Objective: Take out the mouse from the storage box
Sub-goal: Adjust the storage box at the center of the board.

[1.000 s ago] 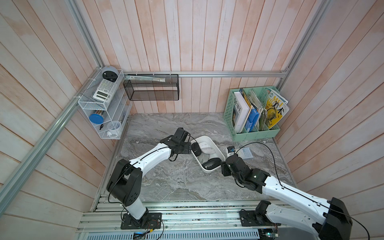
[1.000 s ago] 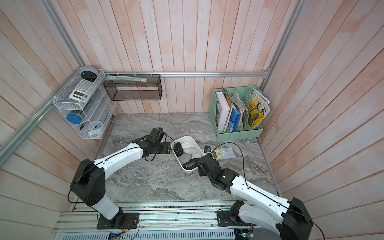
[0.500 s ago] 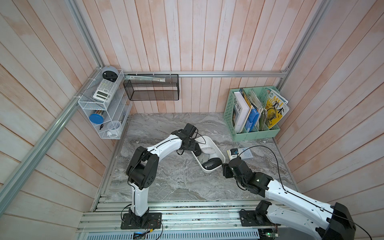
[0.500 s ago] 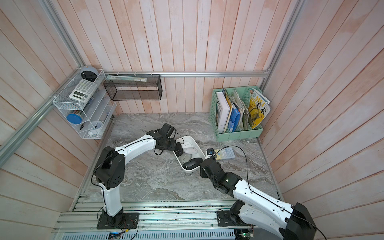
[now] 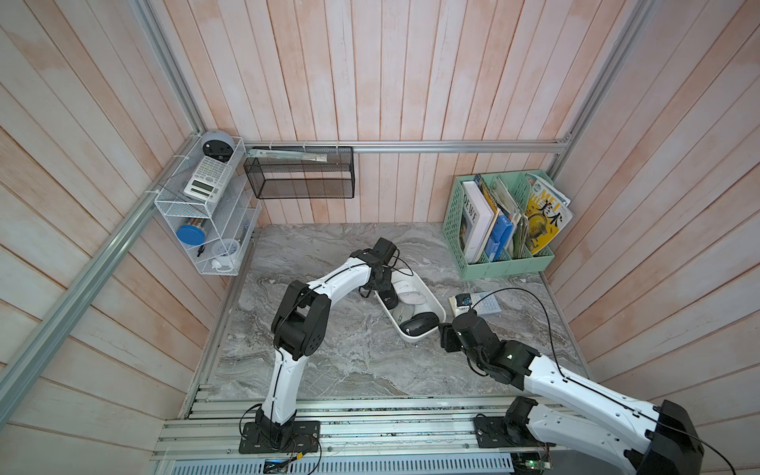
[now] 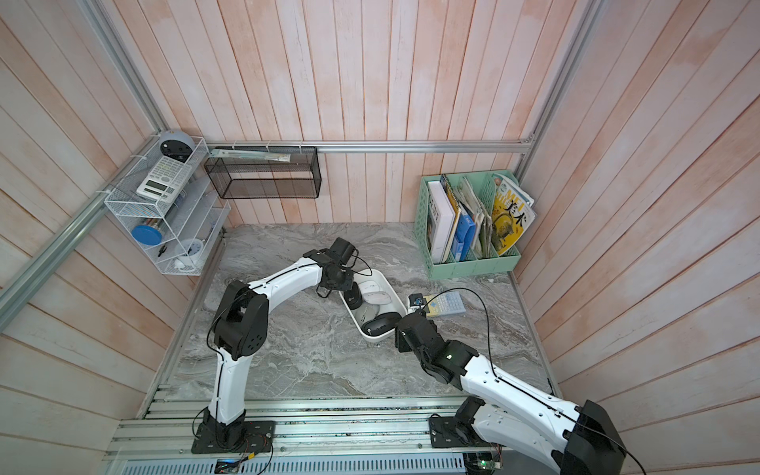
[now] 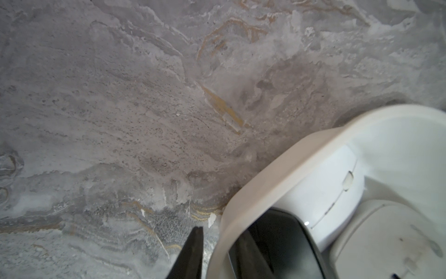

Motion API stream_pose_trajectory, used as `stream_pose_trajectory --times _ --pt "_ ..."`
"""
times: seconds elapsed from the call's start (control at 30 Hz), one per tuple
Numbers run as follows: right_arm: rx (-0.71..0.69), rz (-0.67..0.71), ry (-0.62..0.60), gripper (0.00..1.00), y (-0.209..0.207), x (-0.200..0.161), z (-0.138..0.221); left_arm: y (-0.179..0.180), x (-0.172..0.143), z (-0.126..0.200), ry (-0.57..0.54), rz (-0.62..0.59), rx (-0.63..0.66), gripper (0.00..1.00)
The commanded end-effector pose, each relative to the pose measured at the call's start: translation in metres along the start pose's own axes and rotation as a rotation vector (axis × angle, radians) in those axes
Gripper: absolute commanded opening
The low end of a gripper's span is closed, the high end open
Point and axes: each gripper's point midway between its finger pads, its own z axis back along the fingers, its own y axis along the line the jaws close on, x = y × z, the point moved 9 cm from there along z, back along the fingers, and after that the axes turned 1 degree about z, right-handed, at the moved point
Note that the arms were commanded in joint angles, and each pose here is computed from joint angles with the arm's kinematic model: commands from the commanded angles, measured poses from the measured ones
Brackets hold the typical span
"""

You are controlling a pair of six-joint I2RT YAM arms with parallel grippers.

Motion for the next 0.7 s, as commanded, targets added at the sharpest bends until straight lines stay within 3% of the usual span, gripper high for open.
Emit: stream_pose_trajectory --times 0.0,0.17,0.3,0.5,0.67 --pt "-0.015 0.000 -0.001 0.65 -0.002 0.003 0.001 0.003 -0.001 0.003 -0.008 0.017 0.037 0.21" --pt "-0.049 -0.023 -0.002 0.66 -0.004 0.005 0.002 0.007 -0.012 0.019 -0.053 0.067 -0.006 0.14" --pt "-0.051 -0.068 0.002 0.70 -0.006 0.007 0.001 0.018 -0.024 0.025 -0.088 0.105 0.041 0.04" --pt "-0.040 -0.101 0.019 0.71 -0.003 0.008 -0.001 0.038 -0.046 0.044 -0.168 0.237 0.100 0.04" --pt "-0.036 -0.123 0.033 0.71 -0.001 0.006 -0.006 0.052 -0.061 0.052 -0.221 0.422 0.132 0.04"
